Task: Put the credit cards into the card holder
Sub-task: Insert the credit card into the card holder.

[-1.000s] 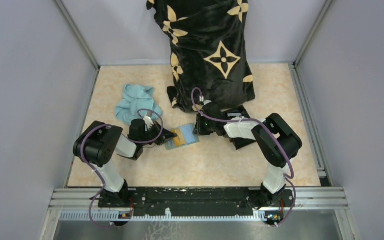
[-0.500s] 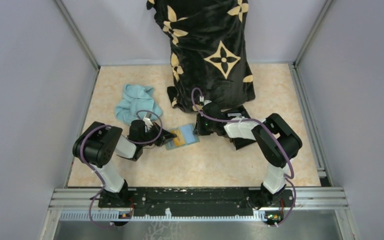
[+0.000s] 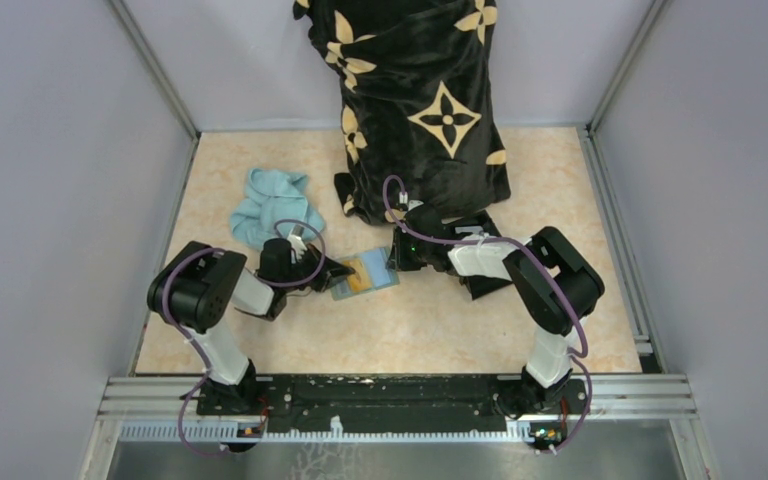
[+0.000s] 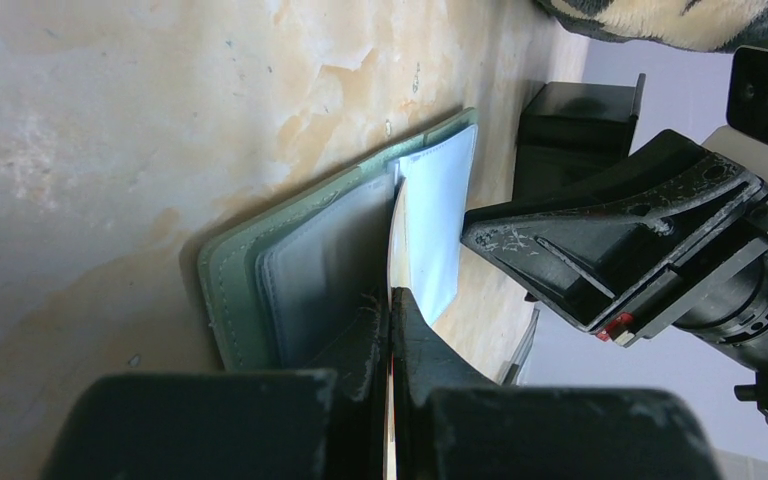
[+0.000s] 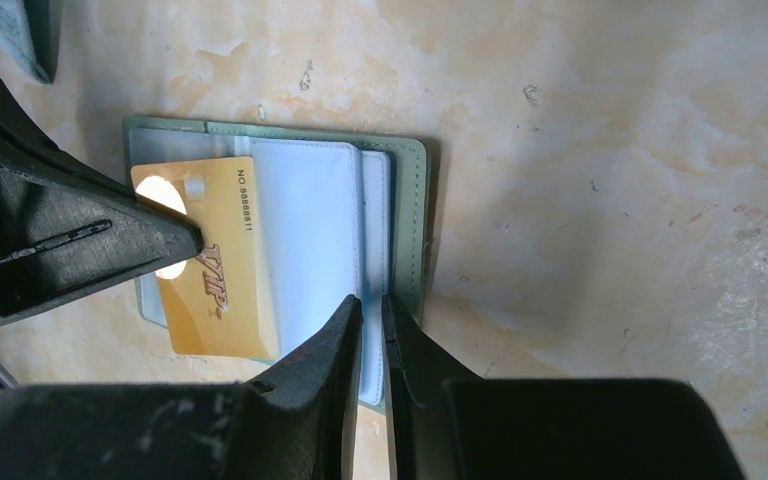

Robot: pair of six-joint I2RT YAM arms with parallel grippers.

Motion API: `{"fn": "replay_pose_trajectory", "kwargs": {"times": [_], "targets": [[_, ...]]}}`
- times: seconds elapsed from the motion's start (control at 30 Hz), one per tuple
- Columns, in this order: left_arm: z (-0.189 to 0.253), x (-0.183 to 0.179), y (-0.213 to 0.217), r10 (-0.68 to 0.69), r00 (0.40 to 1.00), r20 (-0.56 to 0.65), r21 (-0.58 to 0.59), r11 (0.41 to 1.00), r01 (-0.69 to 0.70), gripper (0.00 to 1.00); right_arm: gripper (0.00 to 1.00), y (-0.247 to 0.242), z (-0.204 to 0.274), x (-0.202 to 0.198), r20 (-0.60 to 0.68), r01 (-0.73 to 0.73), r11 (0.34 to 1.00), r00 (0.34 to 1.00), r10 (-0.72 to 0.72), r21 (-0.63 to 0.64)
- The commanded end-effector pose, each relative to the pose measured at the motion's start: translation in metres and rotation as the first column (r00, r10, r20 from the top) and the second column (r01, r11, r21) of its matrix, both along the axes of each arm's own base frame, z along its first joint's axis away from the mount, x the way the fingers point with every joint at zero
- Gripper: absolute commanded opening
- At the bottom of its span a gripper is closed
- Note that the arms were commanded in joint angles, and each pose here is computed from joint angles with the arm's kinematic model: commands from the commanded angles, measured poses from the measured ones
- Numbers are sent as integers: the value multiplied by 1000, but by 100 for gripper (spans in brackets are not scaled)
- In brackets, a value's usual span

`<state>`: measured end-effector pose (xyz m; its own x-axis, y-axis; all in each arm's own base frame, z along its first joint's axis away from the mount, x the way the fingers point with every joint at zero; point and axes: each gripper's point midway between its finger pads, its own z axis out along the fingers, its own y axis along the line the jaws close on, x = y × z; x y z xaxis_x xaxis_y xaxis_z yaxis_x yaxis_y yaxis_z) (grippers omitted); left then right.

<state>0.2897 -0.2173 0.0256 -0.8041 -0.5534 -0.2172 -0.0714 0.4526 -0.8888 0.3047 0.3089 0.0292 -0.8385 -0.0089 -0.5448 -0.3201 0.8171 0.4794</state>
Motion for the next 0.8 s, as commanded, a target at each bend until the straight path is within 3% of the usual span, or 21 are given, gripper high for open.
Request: {"fn": "replay_pose_trajectory", "kwargs": {"times": [0.0, 0.6, 0.67, 0.77], "targets": [[-16, -8, -4, -30, 998, -52, 24, 999, 31, 0, 14, 11, 19, 15, 50, -10, 999, 999, 8, 40], [-8, -2, -17, -52, 999, -12, -37, 998, 52, 0, 14, 12, 17, 14, 40, -13, 999, 999, 11, 42], [-9, -3, -18, -57, 998, -14, -30, 998, 57, 5, 14, 12, 16, 13, 38, -14, 999, 999, 13, 40], [-13, -3, -18, -57, 998, -24, 4, 998, 58, 25, 14, 12, 15, 13, 36, -14, 999, 999, 13, 35]]}}
